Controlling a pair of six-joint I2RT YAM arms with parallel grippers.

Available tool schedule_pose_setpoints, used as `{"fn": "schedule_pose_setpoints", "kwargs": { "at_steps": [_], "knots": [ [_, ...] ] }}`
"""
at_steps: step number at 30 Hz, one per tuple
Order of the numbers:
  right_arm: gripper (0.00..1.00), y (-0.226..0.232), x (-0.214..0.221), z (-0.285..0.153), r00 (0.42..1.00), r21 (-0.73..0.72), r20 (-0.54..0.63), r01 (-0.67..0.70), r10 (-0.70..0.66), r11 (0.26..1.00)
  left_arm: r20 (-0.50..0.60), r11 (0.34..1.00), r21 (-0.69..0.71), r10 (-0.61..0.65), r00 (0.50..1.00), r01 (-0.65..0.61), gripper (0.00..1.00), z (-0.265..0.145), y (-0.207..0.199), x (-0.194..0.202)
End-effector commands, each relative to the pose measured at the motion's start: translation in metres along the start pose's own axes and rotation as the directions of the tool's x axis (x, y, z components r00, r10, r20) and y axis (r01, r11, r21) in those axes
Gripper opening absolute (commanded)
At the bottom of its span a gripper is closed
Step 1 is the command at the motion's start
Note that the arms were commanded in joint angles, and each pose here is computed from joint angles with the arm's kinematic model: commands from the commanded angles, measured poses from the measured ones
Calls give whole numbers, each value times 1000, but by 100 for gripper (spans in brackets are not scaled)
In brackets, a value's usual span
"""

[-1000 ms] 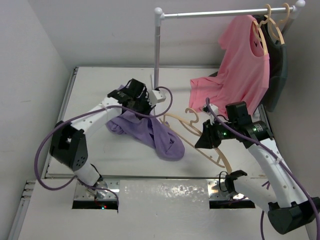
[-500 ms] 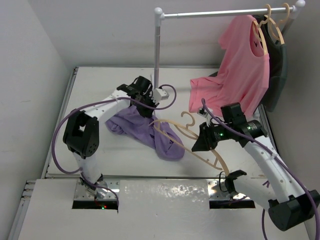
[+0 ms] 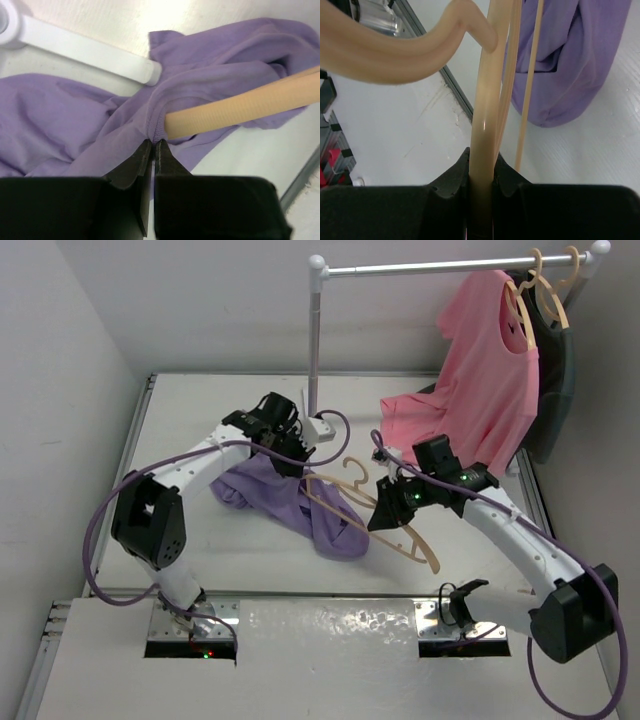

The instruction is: Place the t-shirt on the hanger

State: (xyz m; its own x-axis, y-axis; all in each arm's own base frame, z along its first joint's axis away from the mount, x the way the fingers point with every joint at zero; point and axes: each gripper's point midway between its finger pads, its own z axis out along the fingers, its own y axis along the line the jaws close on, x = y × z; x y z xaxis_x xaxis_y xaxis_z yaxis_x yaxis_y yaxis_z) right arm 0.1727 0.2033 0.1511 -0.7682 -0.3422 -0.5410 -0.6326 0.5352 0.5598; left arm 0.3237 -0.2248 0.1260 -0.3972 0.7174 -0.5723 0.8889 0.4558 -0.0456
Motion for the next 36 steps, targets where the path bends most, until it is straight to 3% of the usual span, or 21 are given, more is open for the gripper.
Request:
{"fn": "schedule_pose_setpoints", "kwargs": {
  "at_steps": [1, 8, 10, 12, 17, 22, 27, 29, 30, 31, 34, 36],
  "knots": [
    [0, 6, -23, 8, 990, -7, 49, 130, -130, 991, 111, 995, 67, 62, 992, -70, 0, -31, -18, -26],
    [0, 14, -31, 33, 944, 26, 34, 327, -328, 945, 174, 947, 225, 193, 966, -230, 0, -64, -66, -16],
    [0, 19, -38, 39, 925, 25, 71, 373, -374, 928, 145, 926, 293, 204, 968, -239, 0, -74, -79, -5],
    [0, 28, -48, 43, 903, 7, 125, 414, -412, 910, 186, 895, 335, 243, 952, -294, 0, -86, -92, -7],
    [0, 30, -58, 45, 877, 39, 141, 458, -458, 888, 254, 859, 358, 286, 924, -365, 0, -111, -108, -16],
    [0, 28, -67, 57, 867, 70, 138, 474, -480, 877, 276, 858, 370, 265, 924, -357, 0, -118, -115, -22],
    [0, 36, -76, 73, 842, 29, 206, 505, -499, 863, 302, 858, 361, 263, 916, -366, 0, -121, -118, -32],
    [0, 33, -69, 78, 846, 18, 213, 496, -488, 868, 248, 866, 342, 292, 924, -365, 18, -112, -110, -15],
    [0, 31, -64, 82, 850, 12, 216, 491, -481, 871, 236, 870, 328, 303, 923, -369, 42, -113, -108, -9],
    [0, 29, -62, 84, 851, 9, 216, 488, -479, 873, 195, 877, 309, 321, 927, -368, 51, -108, -102, 2],
    [0, 21, -47, 94, 866, -10, 190, 472, -462, 881, 160, 903, 212, 346, 925, -374, 54, -111, -74, 13],
    [0, 18, -41, 100, 876, -23, 185, 458, -447, 889, 172, 937, 99, 317, 933, -336, 56, -123, -35, 14]
  ]
}}
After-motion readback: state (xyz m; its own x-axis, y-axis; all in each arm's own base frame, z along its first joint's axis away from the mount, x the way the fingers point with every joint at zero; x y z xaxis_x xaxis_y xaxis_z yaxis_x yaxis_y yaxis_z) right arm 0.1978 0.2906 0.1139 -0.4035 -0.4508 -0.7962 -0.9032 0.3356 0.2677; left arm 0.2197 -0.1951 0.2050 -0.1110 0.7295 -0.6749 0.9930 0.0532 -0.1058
